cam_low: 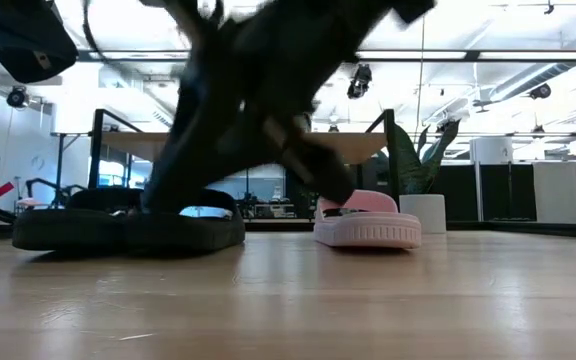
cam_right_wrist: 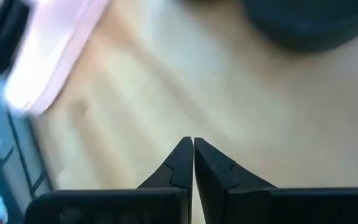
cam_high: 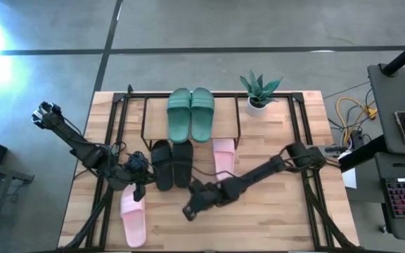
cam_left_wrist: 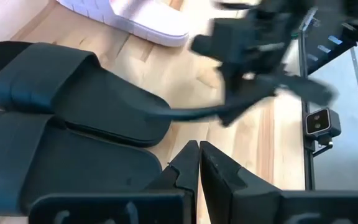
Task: Pick and place slides into the shelf
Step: Move the black slide under the shelf
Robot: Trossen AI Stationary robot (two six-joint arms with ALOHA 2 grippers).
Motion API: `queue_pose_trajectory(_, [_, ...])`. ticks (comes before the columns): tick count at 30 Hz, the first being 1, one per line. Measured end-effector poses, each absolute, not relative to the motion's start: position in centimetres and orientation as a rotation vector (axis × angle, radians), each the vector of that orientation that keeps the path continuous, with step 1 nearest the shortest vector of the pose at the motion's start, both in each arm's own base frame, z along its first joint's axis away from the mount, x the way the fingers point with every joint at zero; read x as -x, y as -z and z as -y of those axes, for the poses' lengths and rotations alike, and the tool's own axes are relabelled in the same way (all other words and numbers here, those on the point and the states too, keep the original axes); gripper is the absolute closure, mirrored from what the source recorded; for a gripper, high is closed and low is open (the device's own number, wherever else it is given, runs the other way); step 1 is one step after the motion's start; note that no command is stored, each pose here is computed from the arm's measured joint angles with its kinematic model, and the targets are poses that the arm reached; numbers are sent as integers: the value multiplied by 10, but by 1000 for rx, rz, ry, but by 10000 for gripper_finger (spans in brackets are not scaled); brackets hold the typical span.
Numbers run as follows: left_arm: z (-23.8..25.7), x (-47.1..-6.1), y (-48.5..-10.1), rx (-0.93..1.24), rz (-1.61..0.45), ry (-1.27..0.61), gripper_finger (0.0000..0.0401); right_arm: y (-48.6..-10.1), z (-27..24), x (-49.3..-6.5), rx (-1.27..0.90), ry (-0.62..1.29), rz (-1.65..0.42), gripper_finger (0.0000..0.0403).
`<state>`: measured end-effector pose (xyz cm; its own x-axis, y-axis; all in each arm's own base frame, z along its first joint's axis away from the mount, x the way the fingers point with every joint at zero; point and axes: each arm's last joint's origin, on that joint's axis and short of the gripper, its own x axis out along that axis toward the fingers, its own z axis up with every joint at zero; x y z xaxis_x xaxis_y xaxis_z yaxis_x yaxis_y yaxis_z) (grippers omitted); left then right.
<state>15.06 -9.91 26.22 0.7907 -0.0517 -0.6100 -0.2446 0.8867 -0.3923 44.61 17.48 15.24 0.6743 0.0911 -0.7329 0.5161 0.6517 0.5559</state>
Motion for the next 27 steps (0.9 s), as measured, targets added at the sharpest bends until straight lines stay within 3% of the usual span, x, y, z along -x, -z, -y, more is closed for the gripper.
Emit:
queue_pose_trajectory(5, [98,-150,-264,495,-650,-109,401,-173,-193,-423,-809,417,-762,394])
queue_pose_trajectory(11, [99,-147,-253,677,-746,-156,401,-167,-181,-409,-891,584,-895,394])
queue_pose_trajectory(20, [92,-127,-228,717,-967,-476,401,-170,-175,-418,-902,559,-826,394])
queue_pose_trajectory(27, [86,-127,-201,626,-904,-601,401,-171,-167,-421,-865,575,-793,394])
